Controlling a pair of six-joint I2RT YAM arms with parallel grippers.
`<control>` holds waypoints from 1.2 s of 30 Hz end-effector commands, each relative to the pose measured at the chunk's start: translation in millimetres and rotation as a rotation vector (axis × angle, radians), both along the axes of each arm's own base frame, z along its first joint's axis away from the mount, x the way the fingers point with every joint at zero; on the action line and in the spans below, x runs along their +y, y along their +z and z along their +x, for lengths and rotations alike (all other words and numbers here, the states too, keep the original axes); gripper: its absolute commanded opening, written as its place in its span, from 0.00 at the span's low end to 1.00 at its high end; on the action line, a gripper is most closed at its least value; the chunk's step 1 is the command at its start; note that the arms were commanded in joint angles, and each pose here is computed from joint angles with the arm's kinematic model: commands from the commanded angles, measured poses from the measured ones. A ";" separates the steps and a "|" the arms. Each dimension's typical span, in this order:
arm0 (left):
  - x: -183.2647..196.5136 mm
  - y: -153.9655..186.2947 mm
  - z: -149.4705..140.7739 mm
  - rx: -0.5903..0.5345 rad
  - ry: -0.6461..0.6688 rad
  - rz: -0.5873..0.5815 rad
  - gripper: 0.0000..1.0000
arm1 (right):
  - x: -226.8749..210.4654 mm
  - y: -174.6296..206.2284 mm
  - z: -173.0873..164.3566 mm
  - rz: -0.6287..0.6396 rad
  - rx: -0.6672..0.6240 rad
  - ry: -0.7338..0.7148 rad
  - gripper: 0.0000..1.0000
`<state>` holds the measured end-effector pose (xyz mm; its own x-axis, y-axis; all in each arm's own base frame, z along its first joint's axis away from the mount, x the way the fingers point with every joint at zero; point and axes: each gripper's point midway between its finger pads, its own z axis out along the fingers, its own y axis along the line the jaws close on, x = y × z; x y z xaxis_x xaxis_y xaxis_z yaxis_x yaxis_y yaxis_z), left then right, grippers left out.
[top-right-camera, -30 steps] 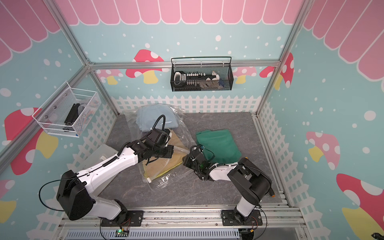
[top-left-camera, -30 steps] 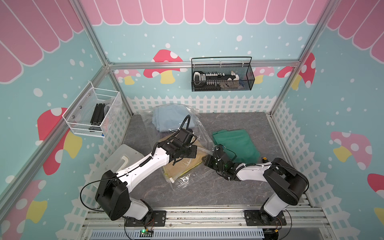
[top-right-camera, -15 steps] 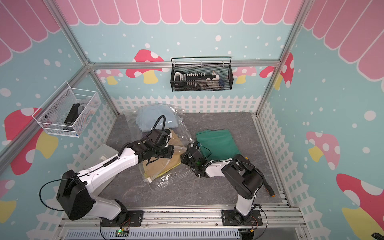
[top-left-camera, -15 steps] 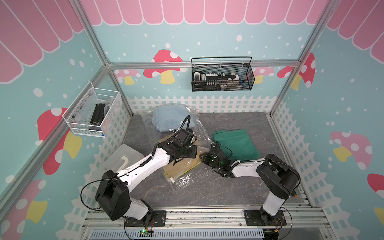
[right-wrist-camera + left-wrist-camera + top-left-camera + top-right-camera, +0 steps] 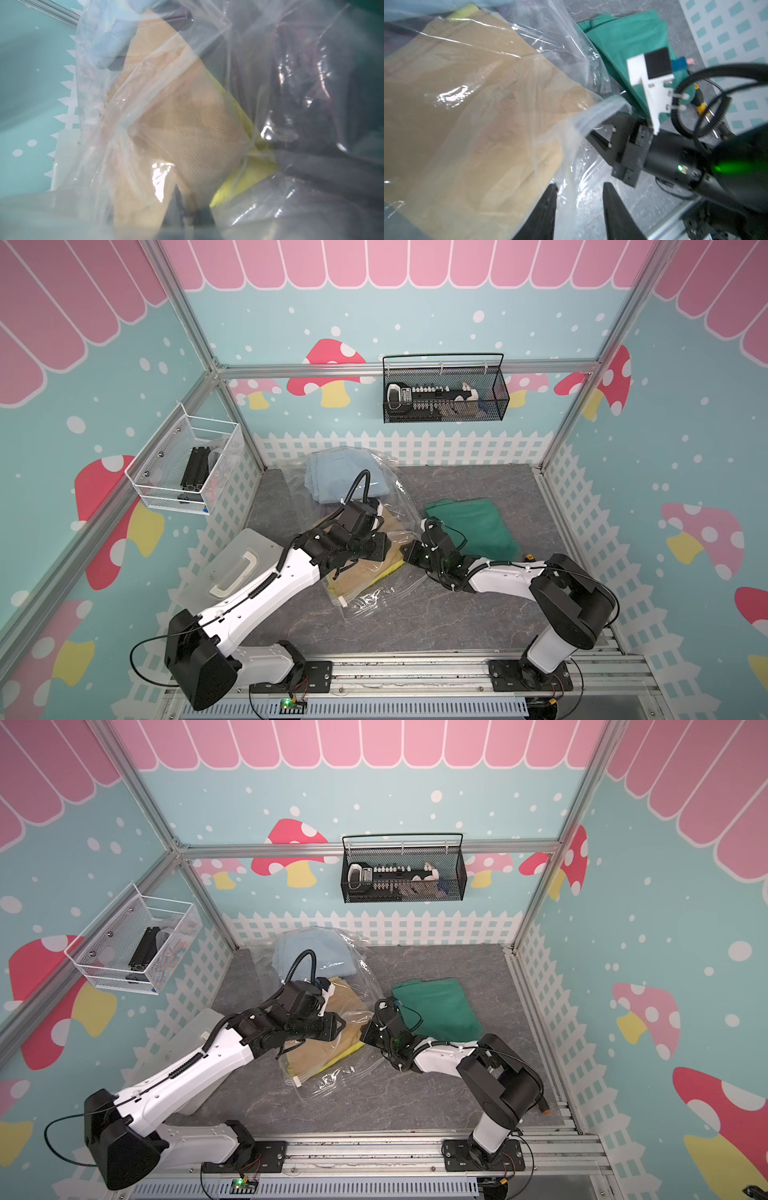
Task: Take the trousers out of the vacuum bag
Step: Take out the trousers from the vacuum bag.
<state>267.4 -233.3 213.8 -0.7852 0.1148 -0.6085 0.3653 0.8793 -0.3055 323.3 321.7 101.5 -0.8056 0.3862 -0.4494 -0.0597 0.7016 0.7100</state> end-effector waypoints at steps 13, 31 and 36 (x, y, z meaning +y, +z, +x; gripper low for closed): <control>-41.2 -36.2 -84.4 -0.051 -0.169 0.071 0.73 | -5.3 50.7 -2.1 0.029 -0.071 0.012 0.02; -2.0 -83.8 -31.3 -0.172 0.048 0.350 0.98 | -25.2 70.0 -9.7 0.023 -0.094 -0.006 0.01; 11.6 -94.7 -15.4 -0.166 0.089 0.427 0.92 | -25.5 71.5 -9.8 0.024 -0.094 -0.004 0.01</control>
<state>237.1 -233.9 116.8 -0.7121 0.3141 -0.6279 0.3449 0.9355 0.0768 305.7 304.1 149.0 -0.8008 0.3540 -0.4831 -0.1088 0.7072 0.6986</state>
